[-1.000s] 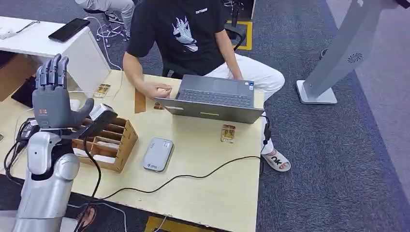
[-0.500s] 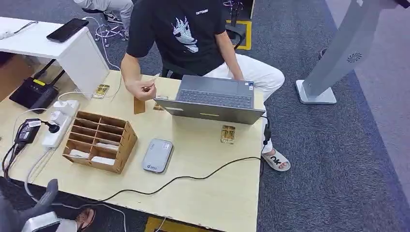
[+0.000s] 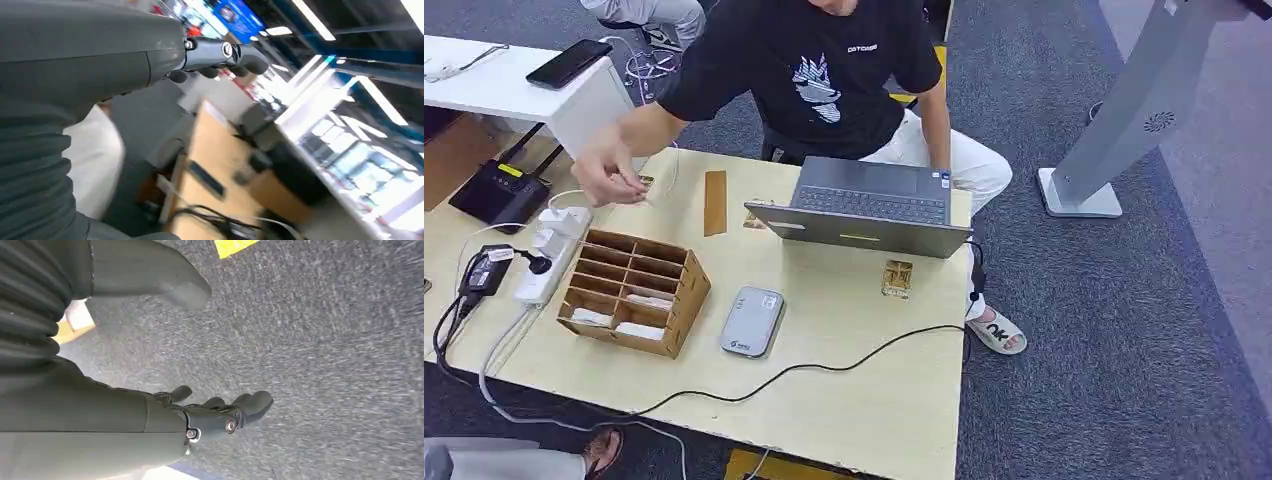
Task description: Pass the card to the sensor for recognition and then transmit it.
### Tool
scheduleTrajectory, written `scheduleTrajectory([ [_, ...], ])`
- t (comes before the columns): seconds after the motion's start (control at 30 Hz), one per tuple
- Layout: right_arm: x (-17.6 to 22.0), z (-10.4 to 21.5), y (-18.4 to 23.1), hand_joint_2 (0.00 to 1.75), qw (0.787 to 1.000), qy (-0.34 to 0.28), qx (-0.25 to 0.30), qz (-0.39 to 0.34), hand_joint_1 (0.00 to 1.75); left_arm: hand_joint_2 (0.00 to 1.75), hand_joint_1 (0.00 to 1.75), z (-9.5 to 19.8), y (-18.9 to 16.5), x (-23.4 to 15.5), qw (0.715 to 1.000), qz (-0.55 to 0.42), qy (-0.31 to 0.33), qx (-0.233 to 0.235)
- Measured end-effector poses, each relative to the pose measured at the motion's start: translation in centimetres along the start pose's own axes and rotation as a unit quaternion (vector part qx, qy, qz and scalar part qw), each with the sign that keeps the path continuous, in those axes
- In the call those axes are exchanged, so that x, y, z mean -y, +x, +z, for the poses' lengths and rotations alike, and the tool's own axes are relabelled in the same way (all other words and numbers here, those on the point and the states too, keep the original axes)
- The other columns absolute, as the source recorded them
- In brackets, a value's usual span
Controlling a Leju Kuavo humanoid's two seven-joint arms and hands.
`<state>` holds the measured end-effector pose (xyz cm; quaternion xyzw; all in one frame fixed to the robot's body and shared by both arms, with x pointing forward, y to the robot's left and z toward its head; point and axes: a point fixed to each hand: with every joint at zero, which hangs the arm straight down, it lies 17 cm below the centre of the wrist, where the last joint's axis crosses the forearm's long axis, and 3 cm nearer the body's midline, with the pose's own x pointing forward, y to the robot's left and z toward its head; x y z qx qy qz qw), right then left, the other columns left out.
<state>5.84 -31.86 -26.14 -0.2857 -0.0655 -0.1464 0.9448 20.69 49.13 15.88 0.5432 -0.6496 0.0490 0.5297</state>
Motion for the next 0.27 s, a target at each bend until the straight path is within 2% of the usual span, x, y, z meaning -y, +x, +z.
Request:
scheduleTrajectory([
  [0.07, -0.1, 0.0, 0.3, 1.75, 1.000, 0.001, 0.007, 0.006, 0.00, 1.75, 0.00, 0.7, -5.2, 0.1, 0.997, -0.053, 0.003, -0.056],
  [0.13, -0.1, 0.0, 0.5, 1.75, 1.000, 0.001, 0.010, 0.015, 0.00, 1.75, 0.00, 2.4, -11.7, -0.3, 0.987, -0.073, 0.020, -0.141],
  [0.23, -0.2, 0.0, 0.5, 1.75, 0.999, 0.003, 0.010, 0.034, 0.00, 1.75, 0.00, 8.2, -22.0, -1.0, 0.947, -0.092, 0.049, -0.305],
  [0.27, -0.2, 0.0, 0.5, 1.75, 0.999, 0.004, 0.011, 0.043, 0.00, 1.75, 0.00, 11.5, -24.9, -0.4, 0.923, -0.098, 0.051, -0.370],
])
